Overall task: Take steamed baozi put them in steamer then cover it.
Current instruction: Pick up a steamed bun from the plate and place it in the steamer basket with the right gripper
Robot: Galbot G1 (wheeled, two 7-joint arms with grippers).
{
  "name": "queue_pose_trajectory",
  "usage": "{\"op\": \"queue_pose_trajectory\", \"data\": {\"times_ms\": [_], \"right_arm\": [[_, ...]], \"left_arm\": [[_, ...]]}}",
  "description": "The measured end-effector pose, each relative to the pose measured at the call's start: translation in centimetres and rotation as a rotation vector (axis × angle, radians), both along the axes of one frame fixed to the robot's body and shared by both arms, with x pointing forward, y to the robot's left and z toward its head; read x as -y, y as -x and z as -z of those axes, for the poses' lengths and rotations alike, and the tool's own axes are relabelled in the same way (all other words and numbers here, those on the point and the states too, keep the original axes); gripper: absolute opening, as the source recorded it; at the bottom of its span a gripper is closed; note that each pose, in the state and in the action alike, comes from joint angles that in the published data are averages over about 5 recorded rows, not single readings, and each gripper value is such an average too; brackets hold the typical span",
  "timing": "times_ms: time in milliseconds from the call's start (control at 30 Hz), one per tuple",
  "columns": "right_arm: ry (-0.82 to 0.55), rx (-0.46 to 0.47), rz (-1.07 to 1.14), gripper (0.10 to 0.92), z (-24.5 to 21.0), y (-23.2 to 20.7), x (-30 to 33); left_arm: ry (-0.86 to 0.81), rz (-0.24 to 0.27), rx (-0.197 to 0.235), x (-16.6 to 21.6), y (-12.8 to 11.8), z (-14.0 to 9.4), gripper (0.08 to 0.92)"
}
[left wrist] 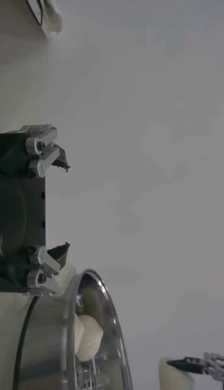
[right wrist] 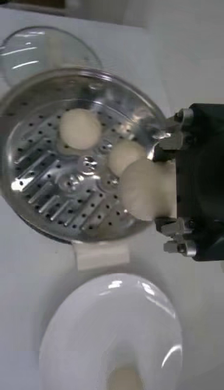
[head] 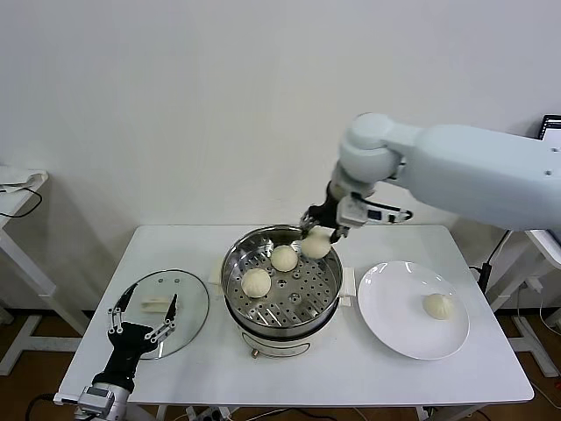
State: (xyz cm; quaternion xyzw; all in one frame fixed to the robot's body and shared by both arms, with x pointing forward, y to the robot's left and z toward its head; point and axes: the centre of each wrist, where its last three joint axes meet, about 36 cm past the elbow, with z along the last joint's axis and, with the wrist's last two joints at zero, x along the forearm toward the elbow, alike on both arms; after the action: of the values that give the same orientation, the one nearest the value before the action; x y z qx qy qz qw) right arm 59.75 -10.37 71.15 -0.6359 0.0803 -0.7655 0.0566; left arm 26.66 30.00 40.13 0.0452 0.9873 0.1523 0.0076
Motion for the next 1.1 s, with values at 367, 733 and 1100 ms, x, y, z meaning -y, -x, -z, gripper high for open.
{"op": "queue_pose_trajectory", "data": {"times_ms": [367,733,1100], "right_arm": [[0.041,-0.076,-0.108,0.611,3.3,1.5,-4.2],[0.073,-0.128,-0.141,0.611,5.8,2.2,-6.4],[0.099,-0.169,-0.157,0.611,8.3,2.8,-8.0]], "left_arm": [[-0.002,-0.003,-0.002,-0.2,0.0,0.1,0.823],[-0.004,-0.012,-0.005,-0.6,-0.1,0.3,0.823],[-0.004,-0.018,-0.010,-0.9,-0.2,0.6,0.823]]}}
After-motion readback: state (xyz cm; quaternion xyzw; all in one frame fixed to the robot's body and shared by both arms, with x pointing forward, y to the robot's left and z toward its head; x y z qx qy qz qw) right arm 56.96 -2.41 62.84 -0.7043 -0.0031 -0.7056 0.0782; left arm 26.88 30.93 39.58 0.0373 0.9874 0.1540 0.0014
